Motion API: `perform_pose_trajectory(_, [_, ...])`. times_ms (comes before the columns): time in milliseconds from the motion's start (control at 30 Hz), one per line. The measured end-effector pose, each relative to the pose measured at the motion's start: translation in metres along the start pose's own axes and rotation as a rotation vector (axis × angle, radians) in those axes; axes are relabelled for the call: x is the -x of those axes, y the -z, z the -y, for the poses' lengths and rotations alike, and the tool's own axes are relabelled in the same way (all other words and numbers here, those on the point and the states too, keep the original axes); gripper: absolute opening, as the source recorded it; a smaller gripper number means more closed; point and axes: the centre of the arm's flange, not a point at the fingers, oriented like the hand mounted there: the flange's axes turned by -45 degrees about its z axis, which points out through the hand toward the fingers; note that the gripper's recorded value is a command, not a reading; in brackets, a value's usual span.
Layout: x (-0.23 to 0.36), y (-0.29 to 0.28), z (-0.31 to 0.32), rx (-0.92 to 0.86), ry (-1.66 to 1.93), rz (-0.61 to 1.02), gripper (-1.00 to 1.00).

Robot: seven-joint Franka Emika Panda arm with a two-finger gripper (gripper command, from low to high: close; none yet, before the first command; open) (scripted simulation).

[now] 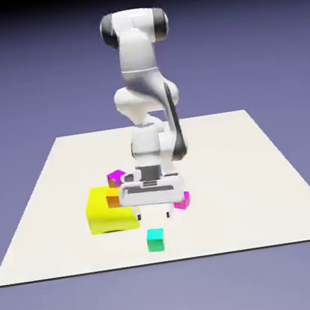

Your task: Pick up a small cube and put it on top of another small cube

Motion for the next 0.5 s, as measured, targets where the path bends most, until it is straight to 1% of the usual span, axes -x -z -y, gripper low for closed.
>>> perform_pose_trajectory(233, [0.008,-0.066,0.0,0.0,0.0,0.0,0.0])
perform_pose_trajectory(267, [0.009,-0.068,0.0,0.0,0.0,0.0,-1.0])
perform_pose_trajectory(333, [0.009,-0.068,0.0,0.0,0.0,0.0,-1.0])
perform_pose_trajectory(500, [0.001,-0.021,0.0,0.001,0.001,0.0,-1.0])
